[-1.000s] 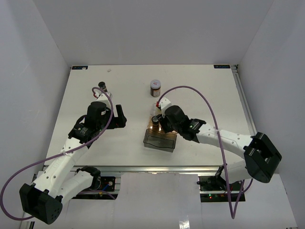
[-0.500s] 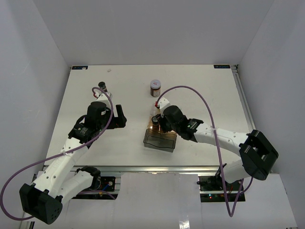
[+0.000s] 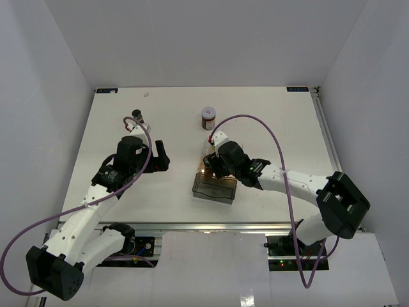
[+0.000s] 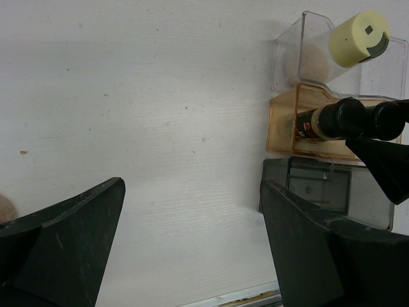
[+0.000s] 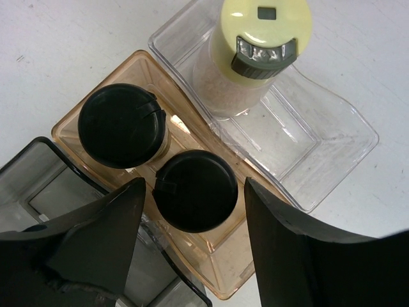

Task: Organize the condiment bottles

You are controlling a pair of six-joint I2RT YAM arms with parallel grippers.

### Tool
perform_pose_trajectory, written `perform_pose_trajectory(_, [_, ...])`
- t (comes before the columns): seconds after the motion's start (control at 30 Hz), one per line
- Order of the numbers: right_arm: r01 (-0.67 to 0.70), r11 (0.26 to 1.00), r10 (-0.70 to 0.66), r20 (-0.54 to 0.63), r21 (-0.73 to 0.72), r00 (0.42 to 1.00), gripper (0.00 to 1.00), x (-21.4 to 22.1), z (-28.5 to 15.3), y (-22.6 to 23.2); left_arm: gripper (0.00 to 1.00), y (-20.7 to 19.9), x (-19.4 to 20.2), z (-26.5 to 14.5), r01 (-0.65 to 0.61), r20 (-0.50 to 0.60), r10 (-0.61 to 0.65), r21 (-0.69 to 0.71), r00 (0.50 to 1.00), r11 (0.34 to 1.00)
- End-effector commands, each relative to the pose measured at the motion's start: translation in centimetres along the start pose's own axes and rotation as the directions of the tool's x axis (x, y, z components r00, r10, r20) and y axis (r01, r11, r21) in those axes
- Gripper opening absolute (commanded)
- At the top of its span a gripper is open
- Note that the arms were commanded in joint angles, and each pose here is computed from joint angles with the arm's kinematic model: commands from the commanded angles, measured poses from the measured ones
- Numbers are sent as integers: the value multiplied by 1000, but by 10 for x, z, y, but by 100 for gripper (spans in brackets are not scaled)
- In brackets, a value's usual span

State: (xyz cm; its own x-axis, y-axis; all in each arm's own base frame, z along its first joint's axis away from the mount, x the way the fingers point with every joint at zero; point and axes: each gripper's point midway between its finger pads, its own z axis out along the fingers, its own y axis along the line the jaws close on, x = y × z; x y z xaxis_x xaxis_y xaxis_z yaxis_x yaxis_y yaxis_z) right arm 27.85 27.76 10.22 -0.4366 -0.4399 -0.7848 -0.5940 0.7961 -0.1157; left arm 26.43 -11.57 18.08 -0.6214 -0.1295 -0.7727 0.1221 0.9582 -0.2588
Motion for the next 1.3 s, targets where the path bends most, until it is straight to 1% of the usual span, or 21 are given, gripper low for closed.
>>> perform_pose_trajectory(0.0, [-22, 999, 21, 31, 31, 999, 73, -12, -3, -7, 98, -1, -9, -3, 9, 28, -9, 3, 1000, 1000])
perform_pose_trajectory(0.13, [-25, 999, 23, 54, 41, 998, 76, -25, -12, -12, 98, -8, -22, -4, 24, 42, -24, 16, 999, 1000])
perform_pose_trajectory(0.2, [-27, 999, 23, 70, 47, 997, 77, -35, -20, -15, 98, -14, -39, -7, 41, 66, -42, 24, 997, 999])
perform_pose_trajectory(0.27, [-25, 998, 20, 84, 57, 996, 77, -43, -28, -19, 98, -17, -49, 1, 49, 56, -50, 7, 997, 999])
perform_pose_trajectory(0.33, [-26, 996, 18, 95, 83, 995, 78, -54, -40, -26, 98, -20, -74, 2, 53, 79, -52, -6, 996, 999])
perform_pose_trajectory(0.4, [-25, 996, 14, 116, 89, 993, 78, -64, -55, -31, 98, -11, -82, 15, 66, 40, -64, -51, 997, 997])
perform_pose_trajectory(0.47, [-24, 996, 10, 145, 90, 989, 78, -72, -70, -36, 98, 3, -113, 26, 106, 71, -101, -80, 992, 991])
perform_pose_trajectory(0.53, [-29, 997, 15, 176, 77, 984, 78, -78, -88, -39, 98, 19, -131, 35, 144, 84, -135, -106, 987, 984])
perform_pose_trajectory(0.57, [-28, 997, 14, 176, 77, 984, 78, -79, -89, -39, 98, 27, -137, 39, 158, 86, -149, -122, 985, 980])
perform_pose_trajectory(0.63, [-38, 998, 29, 202, 42, 979, 79, -83, -110, -39, 96, 58, -150, 56, 210, 92, -196, -173, 976, 962])
perform_pose_trajectory(0.77, [-62, 998, 61, 264, -3, 963, 79, -85, -137, -39, 93, 90, -158, 90, 236, 96, -220, -213, 971, 948])
perform_pose_trajectory(0.87, [-68, 997, 76, 323, -34, 943, 80, -91, -158, -40, 92, 108, -151, 126, 213, 50, -207, -268, 977, 940])
perform_pose_trajectory(1.0, [-73, 995, 95, 371, -73, 924, 80, -96, -174, -38, 89, 129, -148, 159, 194, 15, -201, -339, 980, 920])
perform_pose_trajectory(1.1, [-73, 994, 101, 388, -87, 916, 80, -96, -178, -37, 88, 141, -148, 175, 175, 2, -188, -379, 982, 908])
perform_pose_trajectory(1.27, [-82, 995, 99, 400, -60, 911, 80, -96, -181, -44, 87, 155, -149, 199, 155, -6, -174, -424, 985, 892])
